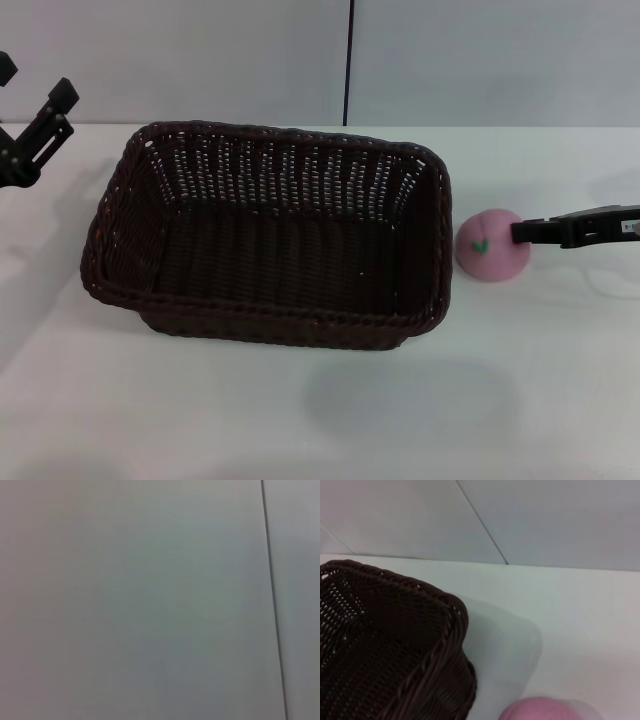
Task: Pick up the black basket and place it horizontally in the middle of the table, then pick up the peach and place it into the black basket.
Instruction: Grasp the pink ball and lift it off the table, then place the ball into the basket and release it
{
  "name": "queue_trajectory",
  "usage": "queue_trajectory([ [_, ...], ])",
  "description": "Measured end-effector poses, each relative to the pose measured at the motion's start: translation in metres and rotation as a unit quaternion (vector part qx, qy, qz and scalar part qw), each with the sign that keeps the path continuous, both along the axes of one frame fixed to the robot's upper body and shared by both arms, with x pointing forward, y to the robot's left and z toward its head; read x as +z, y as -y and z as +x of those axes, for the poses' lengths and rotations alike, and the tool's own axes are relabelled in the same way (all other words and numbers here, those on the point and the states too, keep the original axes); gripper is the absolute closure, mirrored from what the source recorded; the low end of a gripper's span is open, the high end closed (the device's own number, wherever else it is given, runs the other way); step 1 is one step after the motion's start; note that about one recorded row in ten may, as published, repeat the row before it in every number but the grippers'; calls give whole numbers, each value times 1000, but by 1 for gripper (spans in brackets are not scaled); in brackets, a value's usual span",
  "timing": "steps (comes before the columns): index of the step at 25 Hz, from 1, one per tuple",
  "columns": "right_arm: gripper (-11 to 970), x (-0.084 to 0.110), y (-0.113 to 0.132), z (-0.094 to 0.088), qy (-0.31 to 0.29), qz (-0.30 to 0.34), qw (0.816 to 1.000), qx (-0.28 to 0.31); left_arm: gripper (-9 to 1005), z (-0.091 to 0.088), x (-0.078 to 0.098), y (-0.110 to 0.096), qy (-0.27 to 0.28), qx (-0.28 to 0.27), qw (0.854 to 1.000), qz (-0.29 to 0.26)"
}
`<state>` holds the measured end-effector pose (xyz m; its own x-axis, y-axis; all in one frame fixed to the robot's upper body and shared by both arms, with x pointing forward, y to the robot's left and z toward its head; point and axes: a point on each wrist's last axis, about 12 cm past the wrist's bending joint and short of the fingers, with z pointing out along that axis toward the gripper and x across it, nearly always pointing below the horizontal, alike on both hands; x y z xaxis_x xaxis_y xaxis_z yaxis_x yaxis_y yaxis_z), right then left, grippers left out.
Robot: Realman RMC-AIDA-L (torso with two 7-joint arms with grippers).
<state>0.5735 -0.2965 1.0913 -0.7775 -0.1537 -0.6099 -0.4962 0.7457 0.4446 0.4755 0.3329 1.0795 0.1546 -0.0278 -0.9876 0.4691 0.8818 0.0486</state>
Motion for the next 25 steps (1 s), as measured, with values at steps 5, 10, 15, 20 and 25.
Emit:
queue_trajectory([
  [5,750,-1,0,1,3,-2,1000,-5,293,1,0,0,0,0,1000,0],
  [10,916,3,2,1,12,3,1000,-8,293,1,0,0,-1,1,1000,0],
  [15,945,20,11,-3,40,19,999,-13,293,0,-1,0,-2,2,1000,0],
  [20,946,56,19,-7,88,39,995,-10,293,-1,-1,0,-2,2,1000,0],
  [25,946,97,8,-8,130,50,990,30,293,-1,-2,1,-3,-1,1000,-1],
])
